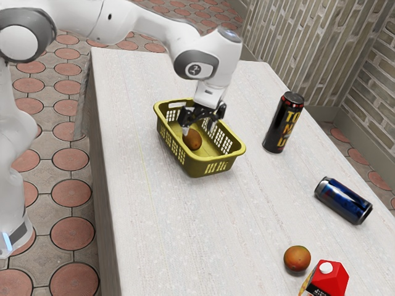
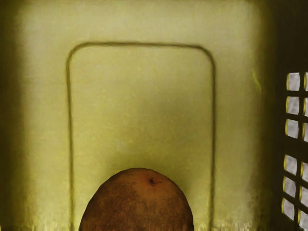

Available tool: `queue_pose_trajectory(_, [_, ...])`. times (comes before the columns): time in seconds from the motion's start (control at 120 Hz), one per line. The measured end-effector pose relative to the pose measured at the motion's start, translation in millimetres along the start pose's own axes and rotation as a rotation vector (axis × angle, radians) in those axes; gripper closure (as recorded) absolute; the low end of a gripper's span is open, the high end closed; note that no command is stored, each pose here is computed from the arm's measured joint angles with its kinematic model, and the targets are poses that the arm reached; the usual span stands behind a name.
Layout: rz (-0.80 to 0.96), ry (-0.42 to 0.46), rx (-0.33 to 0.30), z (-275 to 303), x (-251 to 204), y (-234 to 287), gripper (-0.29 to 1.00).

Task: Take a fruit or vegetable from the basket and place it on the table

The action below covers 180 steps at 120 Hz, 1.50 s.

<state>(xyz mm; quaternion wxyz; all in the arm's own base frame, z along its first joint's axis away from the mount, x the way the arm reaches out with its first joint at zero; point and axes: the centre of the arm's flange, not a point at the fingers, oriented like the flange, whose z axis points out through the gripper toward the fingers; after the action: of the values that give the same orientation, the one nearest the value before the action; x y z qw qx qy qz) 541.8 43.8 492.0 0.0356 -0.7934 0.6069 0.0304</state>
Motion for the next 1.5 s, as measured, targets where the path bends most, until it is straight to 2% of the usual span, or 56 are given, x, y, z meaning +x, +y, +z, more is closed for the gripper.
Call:
queue_pose_trajectory(0.35, [-0.048,-0.038,-0.006,38.5,-46.6,-25.1,0.02])
queue_pose_trajectory(0.642, [0.063,-0.040,-0.008,49.5,7.2,-23.6,0.02])
queue_pose_trajectory(0.933, [0.053,-0.041,-0.016,58.8,-5.1,-28.1,0.00])
queue_pose_trajectory(0.975, [0.052,-0.045,-0.023,62.8,-4.5,-29.0,-0.08])
queue_pose_trajectory(1.0, [0.053,-0.045,-0.026,64.3,-3.9,-29.2,0.00])
queue_pose_trajectory(1.042, [0.053,-0.044,-0.028,65.8,-3.8,-29.4,0.03])
queue_pose_trajectory(1.35, [0.061,-0.029,-0.040,69.9,-5.2,-28.6,0.08])
queue_pose_trajectory(1.5, [0.063,-0.020,-0.050,72.5,-9.0,-23.5,0.05])
